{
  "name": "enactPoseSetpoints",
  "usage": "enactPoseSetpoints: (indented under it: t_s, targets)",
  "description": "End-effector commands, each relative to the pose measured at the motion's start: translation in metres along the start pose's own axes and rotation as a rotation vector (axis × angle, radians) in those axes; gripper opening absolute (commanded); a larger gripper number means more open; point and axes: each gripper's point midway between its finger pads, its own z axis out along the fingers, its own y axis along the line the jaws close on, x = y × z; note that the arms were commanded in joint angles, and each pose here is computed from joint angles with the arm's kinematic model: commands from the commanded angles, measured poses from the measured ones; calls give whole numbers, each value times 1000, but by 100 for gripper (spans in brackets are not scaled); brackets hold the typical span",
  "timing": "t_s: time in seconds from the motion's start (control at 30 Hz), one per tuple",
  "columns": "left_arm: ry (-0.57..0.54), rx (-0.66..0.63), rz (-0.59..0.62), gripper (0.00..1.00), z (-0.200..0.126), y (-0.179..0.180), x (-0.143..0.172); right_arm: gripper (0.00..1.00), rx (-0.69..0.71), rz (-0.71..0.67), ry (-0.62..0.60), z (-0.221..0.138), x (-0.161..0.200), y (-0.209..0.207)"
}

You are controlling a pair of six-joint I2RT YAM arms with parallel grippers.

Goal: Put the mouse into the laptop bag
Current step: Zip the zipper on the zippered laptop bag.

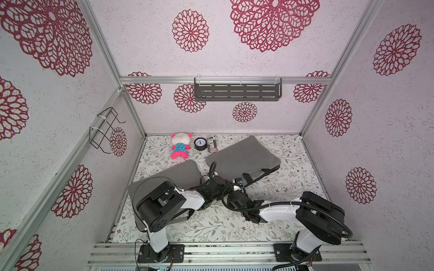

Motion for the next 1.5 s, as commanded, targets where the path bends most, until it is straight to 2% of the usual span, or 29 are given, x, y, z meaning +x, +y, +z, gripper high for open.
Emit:
enactPoseSetpoints:
  t_s: [0.0, 0.07, 0.17, 0.3, 0.4, 0.53, 0.73, 0.97, 1.17, 1.3, 1.47]
  targets:
    - [-60, 44, -18, 11, 2, -6, -12, 0, -47, 53, -9, -4, 4, 9]
    - [-81, 36, -24, 6, 1, 0, -17, 0, -18, 61, 0, -3, 8, -1]
    - [-115, 36, -34, 5, -6, 7, -26, 0, 57, 85, 18, -4, 10, -23]
    - [-145, 28, -32, 0, -18, 8, -42, 0, 197, 164, 35, -9, 5, -73]
    - [-151, 20, -12, 0, -24, 2, -51, 0, 303, 247, 54, -12, 3, -118]
    - [-165, -4, 13, 0, -32, -3, -65, 0, 375, 375, 59, -21, 2, -169]
    - [-220, -74, -9, 0, -51, 16, -102, 0, 468, 525, 38, -44, -5, -230]
    - [-296, -180, 10, 0, -74, 35, -145, 0, 486, 667, -1, -68, -10, -270]
    - [-332, -226, 11, 0, -79, 45, -171, 0, 501, 713, -2, -78, -8, -285]
    - [-311, -250, 37, 0, -70, 36, -189, 0, 500, 724, -18, -85, -9, -286]
    - [-287, -206, 47, 0, -42, 2, -211, 0, 454, 726, -34, -92, -12, -277]
